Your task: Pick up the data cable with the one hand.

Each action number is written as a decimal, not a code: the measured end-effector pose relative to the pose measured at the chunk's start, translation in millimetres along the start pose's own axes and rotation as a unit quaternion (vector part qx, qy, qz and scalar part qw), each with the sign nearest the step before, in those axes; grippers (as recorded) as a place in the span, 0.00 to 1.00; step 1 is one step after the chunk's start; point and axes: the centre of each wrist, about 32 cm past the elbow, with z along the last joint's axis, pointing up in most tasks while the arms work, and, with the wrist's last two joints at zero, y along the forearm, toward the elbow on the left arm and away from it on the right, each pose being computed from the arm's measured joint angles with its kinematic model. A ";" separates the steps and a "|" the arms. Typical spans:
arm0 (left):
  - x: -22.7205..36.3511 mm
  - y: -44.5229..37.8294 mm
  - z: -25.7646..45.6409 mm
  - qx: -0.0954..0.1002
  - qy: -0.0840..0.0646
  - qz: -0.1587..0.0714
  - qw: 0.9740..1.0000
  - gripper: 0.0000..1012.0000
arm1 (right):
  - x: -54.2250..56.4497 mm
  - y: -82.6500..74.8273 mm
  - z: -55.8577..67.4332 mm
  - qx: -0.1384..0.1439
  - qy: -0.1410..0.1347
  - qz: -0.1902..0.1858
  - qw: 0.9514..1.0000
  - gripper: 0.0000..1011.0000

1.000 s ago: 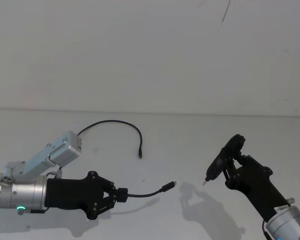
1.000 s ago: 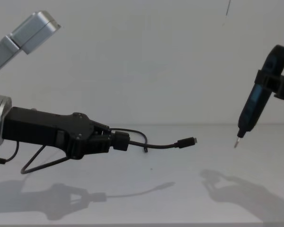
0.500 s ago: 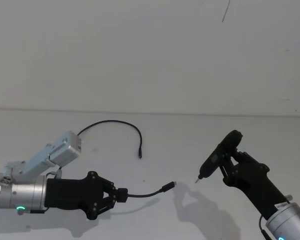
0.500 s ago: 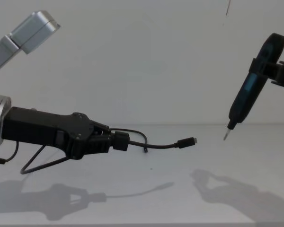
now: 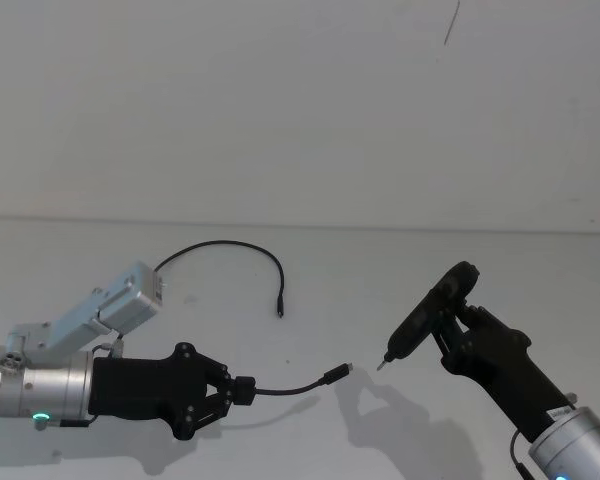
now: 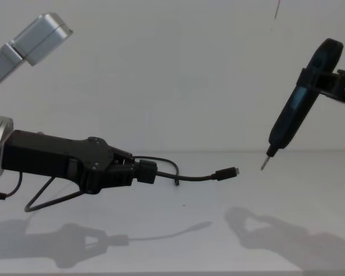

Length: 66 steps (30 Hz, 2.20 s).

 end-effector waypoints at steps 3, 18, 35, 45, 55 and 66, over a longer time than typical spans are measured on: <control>0.0 0.0 0.0 0.000 0.000 0.000 1.000 0.04 | 0.1 0.2 -1.0 -0.001 0.007 0.003 1.000 0.27; 0.0 0.0 0.0 0.000 0.000 0.000 1.000 0.04 | 1.3 1.1 -6.9 0.000 0.025 0.011 1.000 0.27; 0.0 0.0 0.0 0.000 0.000 0.000 1.000 0.04 | 5.4 2.7 -13.9 0.002 0.031 0.008 0.999 0.27; 0.0 -0.1 0.0 0.000 0.000 0.000 1.000 0.04 | 8.0 5.5 -17.1 0.000 0.042 0.006 0.999 0.27; 0.0 0.0 0.0 0.000 0.000 0.000 1.000 0.04 | 10.0 7.8 -17.9 -0.001 0.050 0.010 0.999 0.27; 0.0 0.0 0.0 0.000 0.000 0.000 1.000 0.04 | 11.7 10.2 -17.8 -0.001 0.053 0.015 0.998 0.27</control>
